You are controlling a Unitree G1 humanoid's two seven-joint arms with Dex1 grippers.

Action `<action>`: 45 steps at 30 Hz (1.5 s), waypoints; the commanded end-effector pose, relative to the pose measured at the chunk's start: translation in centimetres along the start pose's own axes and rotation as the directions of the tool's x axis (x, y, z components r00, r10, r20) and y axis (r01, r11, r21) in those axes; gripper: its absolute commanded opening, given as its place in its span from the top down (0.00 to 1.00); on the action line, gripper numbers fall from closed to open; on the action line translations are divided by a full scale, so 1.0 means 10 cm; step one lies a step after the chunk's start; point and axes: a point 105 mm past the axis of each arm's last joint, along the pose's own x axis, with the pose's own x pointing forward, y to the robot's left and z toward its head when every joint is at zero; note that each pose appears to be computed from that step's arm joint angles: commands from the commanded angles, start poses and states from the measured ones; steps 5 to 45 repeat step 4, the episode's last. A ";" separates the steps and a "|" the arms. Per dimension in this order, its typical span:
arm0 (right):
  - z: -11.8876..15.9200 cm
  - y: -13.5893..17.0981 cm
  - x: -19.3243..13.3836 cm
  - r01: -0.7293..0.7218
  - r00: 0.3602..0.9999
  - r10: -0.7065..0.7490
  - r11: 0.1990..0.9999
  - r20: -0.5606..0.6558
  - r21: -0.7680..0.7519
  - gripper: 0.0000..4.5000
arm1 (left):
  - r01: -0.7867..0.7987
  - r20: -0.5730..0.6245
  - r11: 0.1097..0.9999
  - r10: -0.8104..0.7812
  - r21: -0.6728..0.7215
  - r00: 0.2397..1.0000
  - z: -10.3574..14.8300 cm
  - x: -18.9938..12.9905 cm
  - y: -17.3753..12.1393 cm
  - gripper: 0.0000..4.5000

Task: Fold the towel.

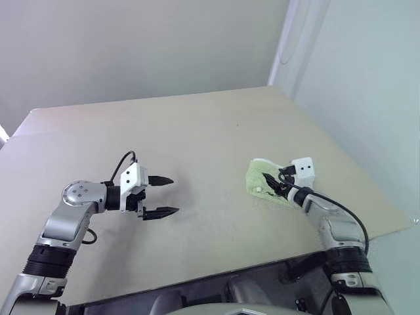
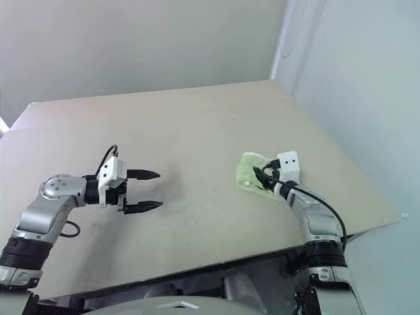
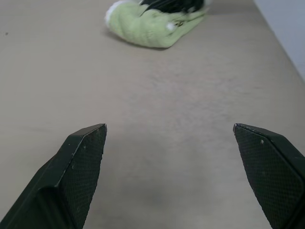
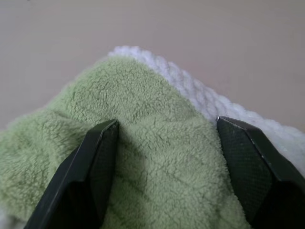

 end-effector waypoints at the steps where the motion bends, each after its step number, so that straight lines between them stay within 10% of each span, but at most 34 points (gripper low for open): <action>1: 0.58 0.31 -0.30 -0.208 0.966 0.205 0.978 0.159 0.005 0.24 | -0.026 0.009 0.999 0.026 0.040 1.000 0.08 -0.05 0.05 0.00; 45: 0.74 0.44 -0.56 -0.278 0.946 0.277 0.960 0.169 -0.022 0.24 | -0.032 0.014 0.999 0.031 0.031 0.999 0.07 -0.05 0.04 0.00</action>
